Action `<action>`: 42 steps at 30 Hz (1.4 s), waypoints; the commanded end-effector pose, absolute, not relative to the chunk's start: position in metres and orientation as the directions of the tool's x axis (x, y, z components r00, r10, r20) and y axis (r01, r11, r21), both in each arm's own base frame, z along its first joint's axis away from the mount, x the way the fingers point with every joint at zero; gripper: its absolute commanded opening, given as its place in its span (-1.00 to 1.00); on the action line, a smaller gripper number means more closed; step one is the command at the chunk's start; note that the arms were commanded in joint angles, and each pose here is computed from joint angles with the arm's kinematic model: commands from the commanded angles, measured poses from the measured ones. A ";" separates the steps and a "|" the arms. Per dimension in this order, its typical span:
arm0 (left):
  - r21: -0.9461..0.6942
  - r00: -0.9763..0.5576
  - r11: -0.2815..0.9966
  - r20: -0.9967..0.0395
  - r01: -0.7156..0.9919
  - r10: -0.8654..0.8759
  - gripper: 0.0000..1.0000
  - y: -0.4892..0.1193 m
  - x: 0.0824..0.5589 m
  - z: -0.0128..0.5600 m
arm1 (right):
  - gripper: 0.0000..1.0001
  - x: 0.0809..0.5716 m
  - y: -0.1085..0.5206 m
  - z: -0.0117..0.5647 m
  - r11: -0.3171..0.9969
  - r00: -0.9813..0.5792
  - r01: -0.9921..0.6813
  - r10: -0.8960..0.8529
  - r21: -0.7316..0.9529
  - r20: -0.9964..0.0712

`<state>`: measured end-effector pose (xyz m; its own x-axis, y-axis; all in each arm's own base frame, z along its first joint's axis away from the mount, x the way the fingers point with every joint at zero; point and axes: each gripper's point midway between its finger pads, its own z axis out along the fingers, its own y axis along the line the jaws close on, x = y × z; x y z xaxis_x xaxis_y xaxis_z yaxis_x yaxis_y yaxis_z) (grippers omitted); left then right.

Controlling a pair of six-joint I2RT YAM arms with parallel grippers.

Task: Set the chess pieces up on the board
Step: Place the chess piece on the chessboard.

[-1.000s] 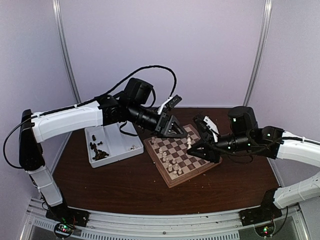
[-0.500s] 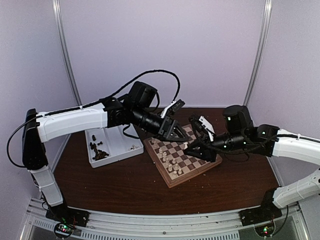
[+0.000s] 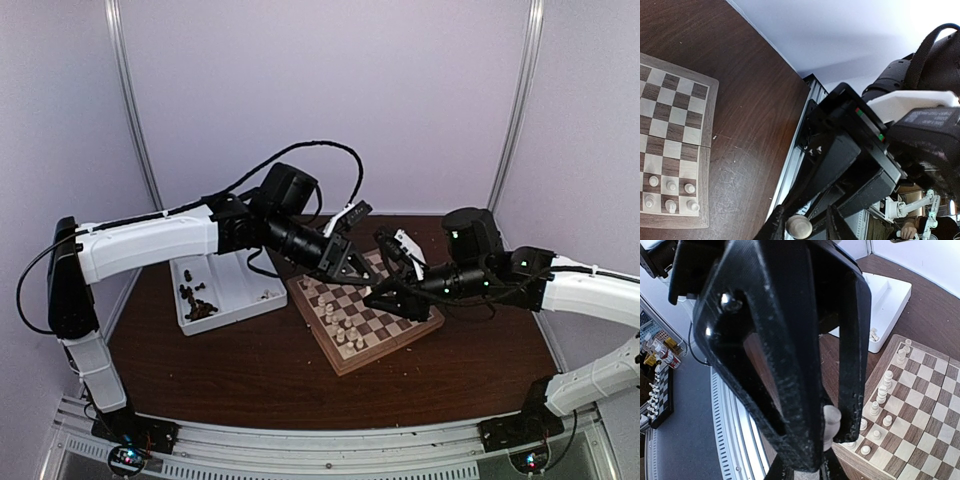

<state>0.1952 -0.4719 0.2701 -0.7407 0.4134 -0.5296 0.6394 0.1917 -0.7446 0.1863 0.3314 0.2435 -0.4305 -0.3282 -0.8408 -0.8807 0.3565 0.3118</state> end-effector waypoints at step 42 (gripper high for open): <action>-0.025 -0.532 0.791 -0.753 0.611 0.387 -1.00 -0.364 0.338 0.171 | 0.32 0.206 0.207 0.168 0.756 -0.263 -0.654 -0.201 0.021 -0.944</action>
<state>0.3139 -0.3611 0.1586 -0.6126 0.3911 -0.6868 0.6188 0.7780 -0.1089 0.1938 0.2173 0.1582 -0.3335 -0.2686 -0.9037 -0.7088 0.7035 0.0524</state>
